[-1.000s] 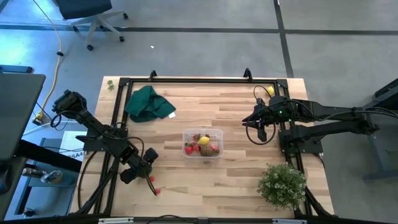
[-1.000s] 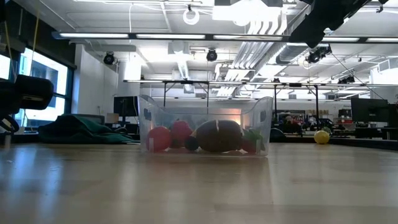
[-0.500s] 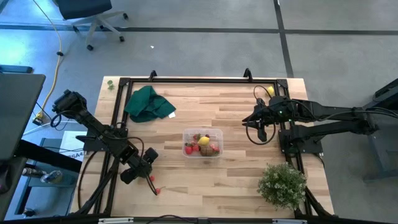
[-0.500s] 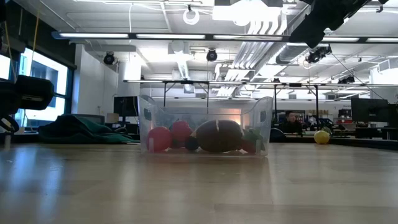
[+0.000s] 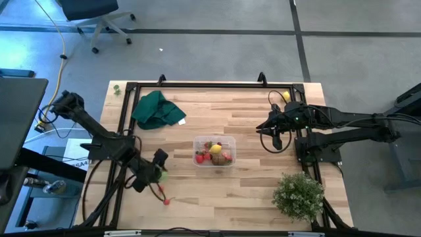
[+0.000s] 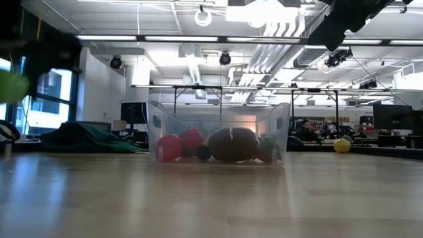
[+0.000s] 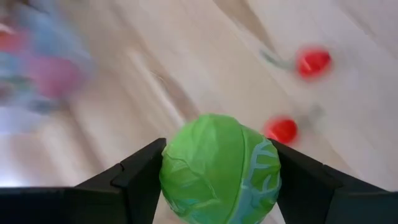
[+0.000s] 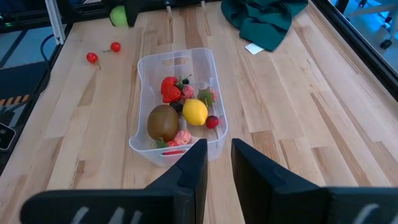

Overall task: Pick and placing Produce into tupperware
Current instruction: Put the green cabbage into the transparent bin

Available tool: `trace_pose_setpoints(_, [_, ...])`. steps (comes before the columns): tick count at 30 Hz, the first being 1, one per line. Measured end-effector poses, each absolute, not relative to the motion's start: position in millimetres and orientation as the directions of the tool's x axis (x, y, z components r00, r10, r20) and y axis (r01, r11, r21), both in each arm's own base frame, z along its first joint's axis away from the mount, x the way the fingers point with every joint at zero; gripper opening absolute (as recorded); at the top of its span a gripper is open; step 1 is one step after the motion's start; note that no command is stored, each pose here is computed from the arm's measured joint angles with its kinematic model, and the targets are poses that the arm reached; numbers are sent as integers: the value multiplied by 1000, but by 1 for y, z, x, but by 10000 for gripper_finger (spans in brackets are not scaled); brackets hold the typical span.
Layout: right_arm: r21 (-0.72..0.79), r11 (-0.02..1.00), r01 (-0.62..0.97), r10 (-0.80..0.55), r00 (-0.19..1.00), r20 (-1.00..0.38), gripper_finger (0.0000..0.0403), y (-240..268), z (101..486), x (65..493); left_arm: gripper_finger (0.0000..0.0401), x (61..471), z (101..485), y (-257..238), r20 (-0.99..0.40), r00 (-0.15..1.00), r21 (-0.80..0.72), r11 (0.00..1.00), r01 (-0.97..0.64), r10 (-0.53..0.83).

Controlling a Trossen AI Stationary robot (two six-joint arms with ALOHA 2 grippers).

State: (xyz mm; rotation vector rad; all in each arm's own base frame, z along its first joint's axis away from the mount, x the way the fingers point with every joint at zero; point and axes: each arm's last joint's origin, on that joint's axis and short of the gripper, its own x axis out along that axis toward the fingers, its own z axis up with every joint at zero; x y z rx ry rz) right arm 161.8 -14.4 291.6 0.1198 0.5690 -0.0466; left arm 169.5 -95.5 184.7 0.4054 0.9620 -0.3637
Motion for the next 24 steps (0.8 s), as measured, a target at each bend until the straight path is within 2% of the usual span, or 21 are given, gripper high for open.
trace_pose_setpoints(8, [100,992,77,-11,842,-540,62,-14,292,162,247,194,263,-70,-658,753,324,899,295,-10])
trace_pose_setpoints(13, [100,992,78,-12,842,-540,62,-14,292,162,248,217,317,-53,-539,840,417,883,214,51])
trace_pose_setpoints(17, [100,992,77,-11,842,-539,62,-14,292,162,248,245,345,-42,-518,852,446,873,197,73])
trace_pose_setpoints(19, [100,992,77,-11,843,-537,62,-14,292,162,248,262,349,-36,-555,829,444,868,221,72])
trace_pose_setpoints(24, [100,992,77,-11,842,-540,62,-14,292,162,248,320,330,-26,-673,739,388,870,303,44])
